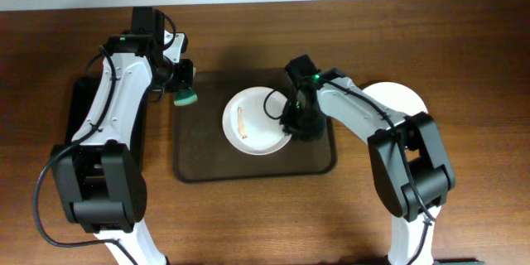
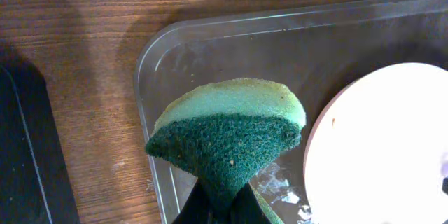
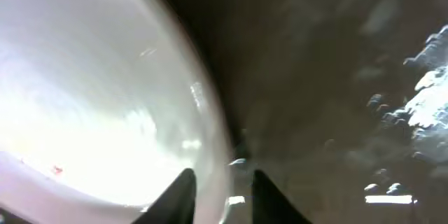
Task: Clean dirty plates on tray and stack at the side
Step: 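Move the right gripper to the last plate and grip its rim, then scrub the last plate with the sponge in the left gripper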
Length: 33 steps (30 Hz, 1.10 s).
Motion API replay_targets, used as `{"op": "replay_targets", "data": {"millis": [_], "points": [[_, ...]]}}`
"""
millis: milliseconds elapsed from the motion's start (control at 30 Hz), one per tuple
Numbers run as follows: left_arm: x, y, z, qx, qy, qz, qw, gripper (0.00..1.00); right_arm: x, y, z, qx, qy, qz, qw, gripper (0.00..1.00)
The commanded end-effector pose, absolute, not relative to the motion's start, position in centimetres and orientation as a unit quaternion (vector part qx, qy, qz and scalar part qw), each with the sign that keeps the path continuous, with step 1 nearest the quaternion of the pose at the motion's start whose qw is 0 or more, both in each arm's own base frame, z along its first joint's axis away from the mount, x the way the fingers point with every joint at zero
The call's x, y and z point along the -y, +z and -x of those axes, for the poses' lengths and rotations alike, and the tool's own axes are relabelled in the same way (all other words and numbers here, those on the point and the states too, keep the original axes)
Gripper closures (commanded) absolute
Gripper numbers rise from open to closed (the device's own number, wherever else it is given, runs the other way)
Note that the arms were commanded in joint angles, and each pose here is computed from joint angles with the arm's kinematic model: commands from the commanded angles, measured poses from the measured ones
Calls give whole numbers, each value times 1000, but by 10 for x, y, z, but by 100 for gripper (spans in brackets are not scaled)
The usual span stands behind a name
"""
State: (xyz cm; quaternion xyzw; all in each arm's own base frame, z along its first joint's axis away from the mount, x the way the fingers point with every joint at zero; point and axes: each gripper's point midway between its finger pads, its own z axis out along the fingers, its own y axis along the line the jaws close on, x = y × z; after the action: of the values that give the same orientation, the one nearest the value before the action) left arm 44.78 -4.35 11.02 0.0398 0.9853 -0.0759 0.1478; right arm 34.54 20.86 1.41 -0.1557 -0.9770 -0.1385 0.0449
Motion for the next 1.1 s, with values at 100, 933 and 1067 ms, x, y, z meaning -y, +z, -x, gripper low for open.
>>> {"op": "replay_targets", "data": {"millis": [100,933,1067], "points": [[44,107,-451,-985,-85,-35,146,99,-214,63,-414,982,-177,2,-69,36],[110,45,-430,-984,-112,-108,91,100,-243,-19,-376,988,-135,67,35,96],[114,1,-444,-973,-106,-181,94,100,-243,-19,-377,988,-135,67,34,96]]}}
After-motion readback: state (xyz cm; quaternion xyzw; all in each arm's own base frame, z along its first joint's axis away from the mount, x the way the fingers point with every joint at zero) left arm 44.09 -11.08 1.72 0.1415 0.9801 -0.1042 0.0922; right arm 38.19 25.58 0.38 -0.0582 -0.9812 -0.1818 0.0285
